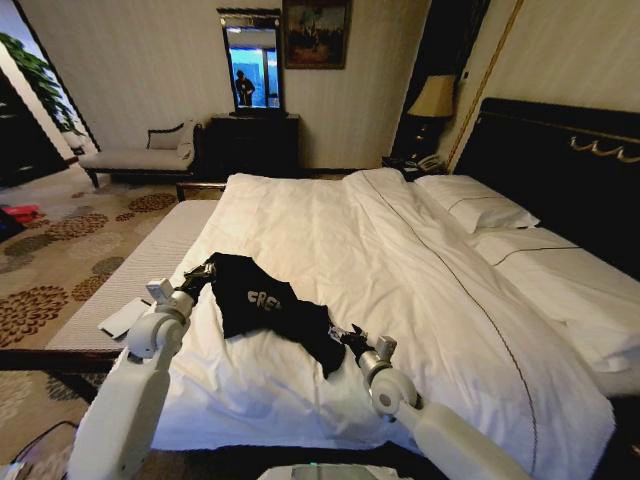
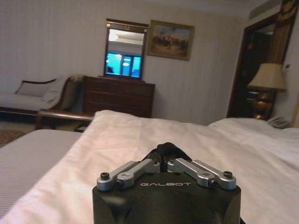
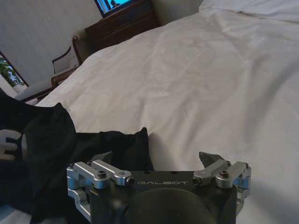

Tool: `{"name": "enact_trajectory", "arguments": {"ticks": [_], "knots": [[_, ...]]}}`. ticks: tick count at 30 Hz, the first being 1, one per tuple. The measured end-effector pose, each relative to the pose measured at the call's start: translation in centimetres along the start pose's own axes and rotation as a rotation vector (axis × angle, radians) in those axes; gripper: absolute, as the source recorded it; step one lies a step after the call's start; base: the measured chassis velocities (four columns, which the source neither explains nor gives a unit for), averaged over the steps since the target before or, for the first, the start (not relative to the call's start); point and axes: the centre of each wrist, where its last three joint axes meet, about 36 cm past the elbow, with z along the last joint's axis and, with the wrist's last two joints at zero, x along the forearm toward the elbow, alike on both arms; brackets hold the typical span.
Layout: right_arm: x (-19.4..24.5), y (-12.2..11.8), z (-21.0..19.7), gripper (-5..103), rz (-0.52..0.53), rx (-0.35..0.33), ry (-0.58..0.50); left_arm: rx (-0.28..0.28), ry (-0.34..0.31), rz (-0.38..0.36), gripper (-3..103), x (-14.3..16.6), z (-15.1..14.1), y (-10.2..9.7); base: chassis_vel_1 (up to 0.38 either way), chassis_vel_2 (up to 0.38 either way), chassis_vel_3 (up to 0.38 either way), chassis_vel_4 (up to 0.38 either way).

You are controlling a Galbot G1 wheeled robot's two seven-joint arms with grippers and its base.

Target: Fold the clothes on the bed.

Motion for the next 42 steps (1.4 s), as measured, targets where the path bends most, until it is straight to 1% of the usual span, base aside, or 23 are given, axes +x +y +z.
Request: {"name": "enact_trajectory", "arguments": {"ticks": [1,4,7,9,11,12,15,20,26,28,29,30,31,32,34,35,38,39,42], "knots": [[0.0,0.0,0.0,100,0.0,0.0,0.0,0.0,0.0,0.0,2,0.0,0.0,0.0,0.0,0.0,0.0,0.0],[0.0,0.2,0.6,100,-0.009,-0.004,-0.007,-0.003,-0.004,-0.016,2,0.1,-0.4,0.8,0.0,0.0,0.0,0.0],[0.0,0.5,0.8,100,-0.026,-0.01,-0.016,0.025,-0.023,-0.007,2,0.4,-0.9,0.7,0.0,0.0,0.0,0.0],[-0.1,0.8,1.0,100,-0.049,-0.013,-0.028,0.057,-0.048,0.01,2,0.7,-1.6,0.1,0.0,0.0,0.0,0.0],[-0.2,1.2,1.3,100,-0.079,-0.016,-0.041,0.074,-0.068,0.025,2,0.9,-2.1,-0.4,0.0,0.0,0.0,0.0],[-0.2,1.2,1.3,100,-0.079,-0.016,-0.041,0.074,-0.068,0.025,2,0.9,-2.1,-0.4,0.0,0.0,0.0,0.0],[-0.1,1.6,2.0,100,-0.139,-0.008,-0.05,0.083,-0.082,0.041,2,1.3,-2.4,-1.3,0.0,0.0,0.0,0.0],[-0.8,2.3,2.2,100,-0.208,-0.001,-0.069,0.082,-0.076,0.054,2,1.8,-2.0,-2.1,0.0,0.0,0.0,0.0],[-1.3,3.1,2.5,100,-0.237,0.01,-0.066,0.075,-0.066,0.053,2,2.1,-1.7,-2.2,0.0,0.0,0.0,0.0],[-1.2,3.2,2.8,100,-0.246,0.041,-0.067,0.073,-0.066,0.05,2,2.1,-1.7,-2.1,0.0,0.0,0.0,0.0],[-1.0,3.1,3.0,100,-0.25,0.076,-0.069,0.072,-0.067,0.048,2,2.1,-1.8,-2.0,0.0,0.0,0.0,0.0],[-1.0,3.1,3.0,100,-0.25,0.076,-0.069,0.072,-0.067,0.048,2,2.1,-1.8,-2.0,0.0,0.0,0.0,0.0],[-0.9,3.0,3.2,100,-0.254,0.113,-0.074,0.073,-0.068,0.046,2,2.1,-1.9,-1.9,0.0,0.0,0.0,0.0],[-0.8,2.8,3.4,100,-0.253,0.166,-0.08,0.076,-0.069,0.045,2,2.1,-2.0,-1.8,0.0,0.0,0.0,0.0],[-0.7,2.5,3.9,100,-0.253,0.236,-0.088,0.081,-0.071,0.043,2,2.0,-2.2,-1.8,0.0,0.0,0.0,0.0],[-0.7,2.5,3.9,100,-0.253,0.236,-0.088,0.081,-0.071,0.043,2,2.0,-2.2,-1.8,0.0,0.0,0.0,0.0],[-0.9,2.6,4.2,100,-0.261,0.28,-0.094,0.086,-0.071,0.041,2,1.9,-2.3,-1.9,0.0,0.0,0.0,0.0],[-0.9,2.6,4.2,100,-0.261,0.28,-0.094,0.086,-0.071,0.041,2,1.9,-2.3,-1.9,0.0,0.0,0.0,0.0],[-1.3,2.7,4.7,100,-0.269,0.316,-0.1,0.091,-0.07,0.041,2,1.9,-2.2,-2.0,0.0,0.0,0.0,0.0]]}}
